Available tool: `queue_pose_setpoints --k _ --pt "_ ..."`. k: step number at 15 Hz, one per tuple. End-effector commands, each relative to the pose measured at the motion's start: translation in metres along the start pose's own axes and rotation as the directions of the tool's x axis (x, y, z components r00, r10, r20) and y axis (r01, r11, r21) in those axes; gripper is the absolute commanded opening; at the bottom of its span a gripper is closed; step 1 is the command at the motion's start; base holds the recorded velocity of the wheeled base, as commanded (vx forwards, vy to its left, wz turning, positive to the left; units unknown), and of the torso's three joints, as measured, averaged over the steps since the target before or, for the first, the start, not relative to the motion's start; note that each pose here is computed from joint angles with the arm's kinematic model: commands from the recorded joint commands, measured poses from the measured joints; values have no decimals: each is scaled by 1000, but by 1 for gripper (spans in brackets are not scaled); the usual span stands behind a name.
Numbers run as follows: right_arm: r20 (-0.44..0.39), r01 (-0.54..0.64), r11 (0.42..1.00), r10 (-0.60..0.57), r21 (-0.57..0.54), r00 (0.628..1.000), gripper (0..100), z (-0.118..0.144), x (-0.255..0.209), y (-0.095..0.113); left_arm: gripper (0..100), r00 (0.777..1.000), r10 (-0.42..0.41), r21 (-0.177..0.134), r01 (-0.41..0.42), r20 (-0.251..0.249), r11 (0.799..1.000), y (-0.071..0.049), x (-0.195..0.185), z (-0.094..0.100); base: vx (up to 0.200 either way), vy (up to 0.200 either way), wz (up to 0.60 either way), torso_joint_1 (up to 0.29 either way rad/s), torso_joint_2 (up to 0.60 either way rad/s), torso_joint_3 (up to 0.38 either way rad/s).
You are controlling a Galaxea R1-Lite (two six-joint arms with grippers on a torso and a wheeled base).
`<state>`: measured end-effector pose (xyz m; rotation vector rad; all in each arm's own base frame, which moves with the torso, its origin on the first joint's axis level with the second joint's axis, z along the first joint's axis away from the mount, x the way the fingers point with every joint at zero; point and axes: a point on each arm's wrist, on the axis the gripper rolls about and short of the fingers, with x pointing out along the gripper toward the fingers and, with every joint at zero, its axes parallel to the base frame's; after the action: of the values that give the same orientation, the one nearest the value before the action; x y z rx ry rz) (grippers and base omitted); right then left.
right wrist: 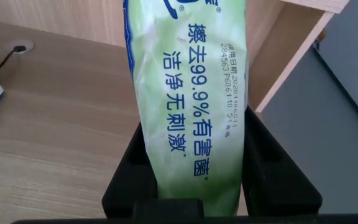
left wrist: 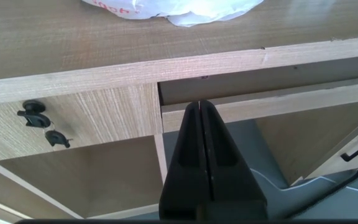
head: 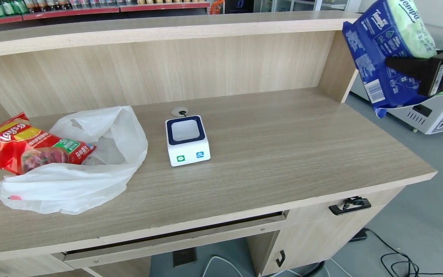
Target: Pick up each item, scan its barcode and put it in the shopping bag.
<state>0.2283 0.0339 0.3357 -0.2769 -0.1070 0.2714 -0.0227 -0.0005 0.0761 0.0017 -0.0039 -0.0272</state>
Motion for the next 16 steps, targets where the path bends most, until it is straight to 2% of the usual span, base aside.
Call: queue_pose_setpoints --k 1,3,4,6,7,9,12,16 --pt "65 -12 1000 12 6 998 0 12 -5 -17 0 1000 1 0 -1 -1 1000 0 0 0 0 0 0 0 0 0" --pt "145 -87 993 75 81 987 0 29 4 -20 0 1000 0 0 0 -1 1000 0 0 0 0 0 0 0 0 0" --pt "278 -227 970 195 88 940 0 55 13 -12 0 1000 1 0 -1 -1 1000 0 0 0 0 0 0 0 0 0" --pt "339 -328 941 281 89 898 0 73 14 4 0 1000 0 0 0 -1 1000 0 0 0 0 0 0 0 0 0" --pt "345 -386 914 324 127 881 0 79 9 13 0 1000 1 0 -1 -1 1000 0 0 0 0 0 0 0 0 0" --pt "306 -450 878 388 164 869 0 77 3 31 0 1000 0 0 0 -1 1000 0 0 0 0 0 0 0 0 0" --pt "268 -463 868 410 178 872 0 66 4 36 0 1000 1 0 -1 1 1000 0 0 0 0 0 0 0 0 0" --pt "290 -511 847 457 149 841 0 72 6 45 0 1000 0 0 0 -1 1000 0 0 0 0 0 600 22 -146 -121"
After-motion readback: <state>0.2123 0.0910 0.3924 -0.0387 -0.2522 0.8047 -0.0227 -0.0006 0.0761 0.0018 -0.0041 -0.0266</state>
